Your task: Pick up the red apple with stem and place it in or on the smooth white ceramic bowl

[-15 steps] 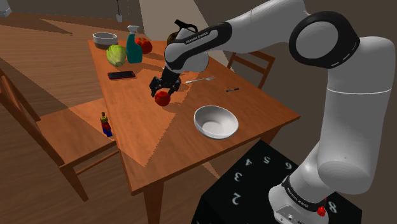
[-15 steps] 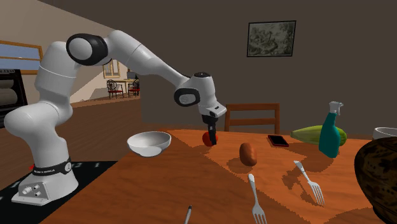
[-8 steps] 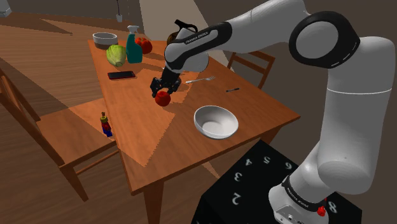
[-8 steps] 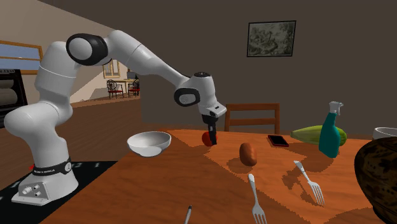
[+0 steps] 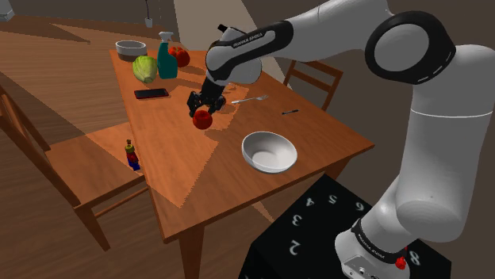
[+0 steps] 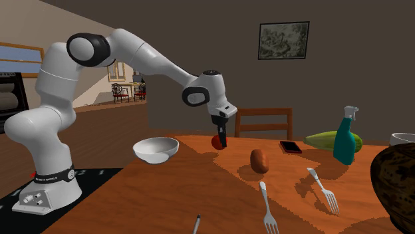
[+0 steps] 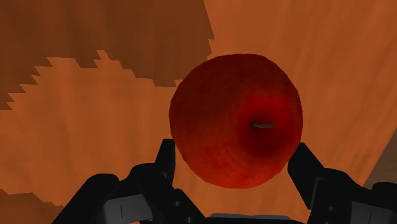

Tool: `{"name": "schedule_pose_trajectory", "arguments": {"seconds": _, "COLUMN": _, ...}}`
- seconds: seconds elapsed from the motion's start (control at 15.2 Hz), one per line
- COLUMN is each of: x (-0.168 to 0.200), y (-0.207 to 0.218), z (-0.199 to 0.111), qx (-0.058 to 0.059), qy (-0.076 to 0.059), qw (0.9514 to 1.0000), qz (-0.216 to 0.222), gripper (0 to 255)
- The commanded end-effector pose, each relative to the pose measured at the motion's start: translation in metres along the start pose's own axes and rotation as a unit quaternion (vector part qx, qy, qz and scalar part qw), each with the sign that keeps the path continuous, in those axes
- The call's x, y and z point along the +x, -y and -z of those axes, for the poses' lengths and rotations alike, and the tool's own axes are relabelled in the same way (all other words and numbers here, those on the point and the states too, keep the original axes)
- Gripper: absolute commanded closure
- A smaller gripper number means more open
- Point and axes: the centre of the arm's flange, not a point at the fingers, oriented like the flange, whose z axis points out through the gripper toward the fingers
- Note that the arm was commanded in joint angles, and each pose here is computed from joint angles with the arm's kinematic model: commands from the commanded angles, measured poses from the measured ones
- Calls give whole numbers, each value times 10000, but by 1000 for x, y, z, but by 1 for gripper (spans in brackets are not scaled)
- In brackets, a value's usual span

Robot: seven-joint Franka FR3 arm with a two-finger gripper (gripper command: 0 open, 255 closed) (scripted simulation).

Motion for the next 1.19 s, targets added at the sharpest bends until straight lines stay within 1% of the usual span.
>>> {"name": "schedule_pose_trajectory", "arguments": {"seconds": 0.0, "x": 1, "y": 3, "z": 10, "qx": 0, "qy": 1, "qw": 10000, "qz": 0, "gripper": 255}}
{"name": "schedule_pose_trajectory", "arguments": {"seconds": 1.12, "x": 16, "y": 29, "z": 95, "qx": 0, "qy": 1, "qw": 10000, "qz": 0, "gripper": 255}}
